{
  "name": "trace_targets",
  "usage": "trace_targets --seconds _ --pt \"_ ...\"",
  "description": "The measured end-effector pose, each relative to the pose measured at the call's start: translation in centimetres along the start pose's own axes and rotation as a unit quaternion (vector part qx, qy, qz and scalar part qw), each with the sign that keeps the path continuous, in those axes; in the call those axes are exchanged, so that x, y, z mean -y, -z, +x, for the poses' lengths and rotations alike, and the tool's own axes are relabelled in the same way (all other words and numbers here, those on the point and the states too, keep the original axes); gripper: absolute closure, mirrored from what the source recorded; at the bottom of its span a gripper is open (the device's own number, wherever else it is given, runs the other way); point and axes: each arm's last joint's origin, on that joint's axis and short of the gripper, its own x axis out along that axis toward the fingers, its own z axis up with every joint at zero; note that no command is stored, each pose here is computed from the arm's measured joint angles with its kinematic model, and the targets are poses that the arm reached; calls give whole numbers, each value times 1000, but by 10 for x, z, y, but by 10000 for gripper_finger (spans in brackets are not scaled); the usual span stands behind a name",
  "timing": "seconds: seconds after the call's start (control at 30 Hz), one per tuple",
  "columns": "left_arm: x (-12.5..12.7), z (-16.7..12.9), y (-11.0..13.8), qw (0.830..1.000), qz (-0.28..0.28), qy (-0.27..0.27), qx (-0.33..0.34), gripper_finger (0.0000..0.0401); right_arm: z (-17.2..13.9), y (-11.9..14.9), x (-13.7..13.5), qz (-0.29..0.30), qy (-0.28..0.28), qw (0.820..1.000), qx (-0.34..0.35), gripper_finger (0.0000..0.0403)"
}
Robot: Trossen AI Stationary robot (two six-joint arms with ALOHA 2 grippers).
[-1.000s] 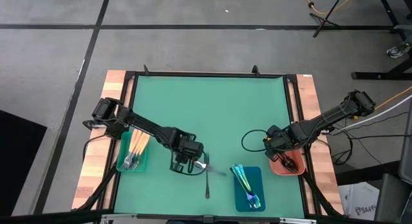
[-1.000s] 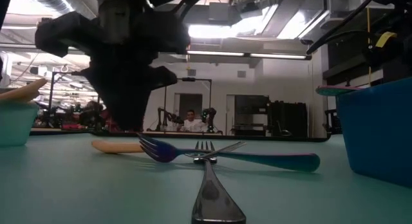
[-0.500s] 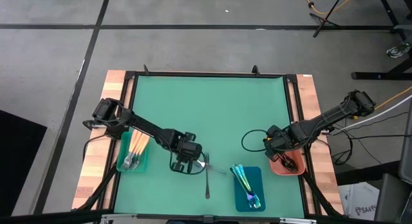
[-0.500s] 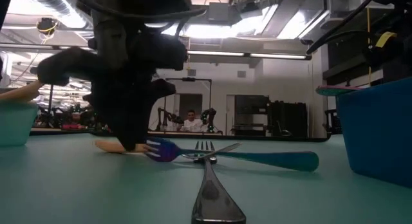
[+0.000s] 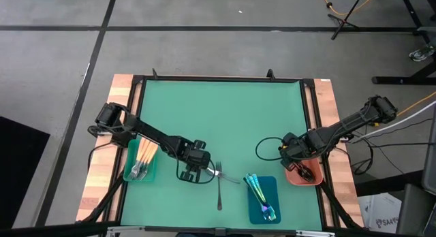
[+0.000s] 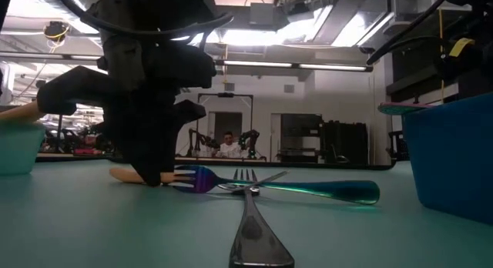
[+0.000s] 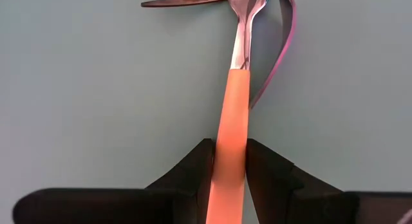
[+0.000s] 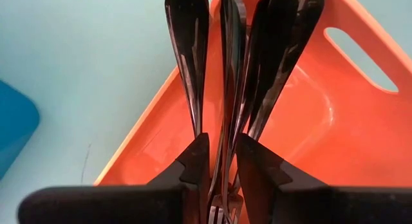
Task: Sort silverware by color (type)
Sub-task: Put the yellow fork into the green bin
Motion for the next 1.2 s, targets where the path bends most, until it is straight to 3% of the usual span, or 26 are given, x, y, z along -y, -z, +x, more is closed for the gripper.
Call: trace_targets --seconds 0.33,0.63,0.97,1.2 --pt "-1 -1 0 1000 4 -19 -1 344 -21 -1 -5 -12 -9 1000 5 334" --pt "-2 -9 -7 999 4 -30 -11 348 -46 -6 -13 -51 -36 996 59 334" --pt "-9 -39 -15 992 38 -118 -2 348 -54 -14 -25 -69 -73 984 144 334" --pt "-14 -55 -19 975 89 -204 12 348 -62 -22 -42 -99 -141 958 231 334"
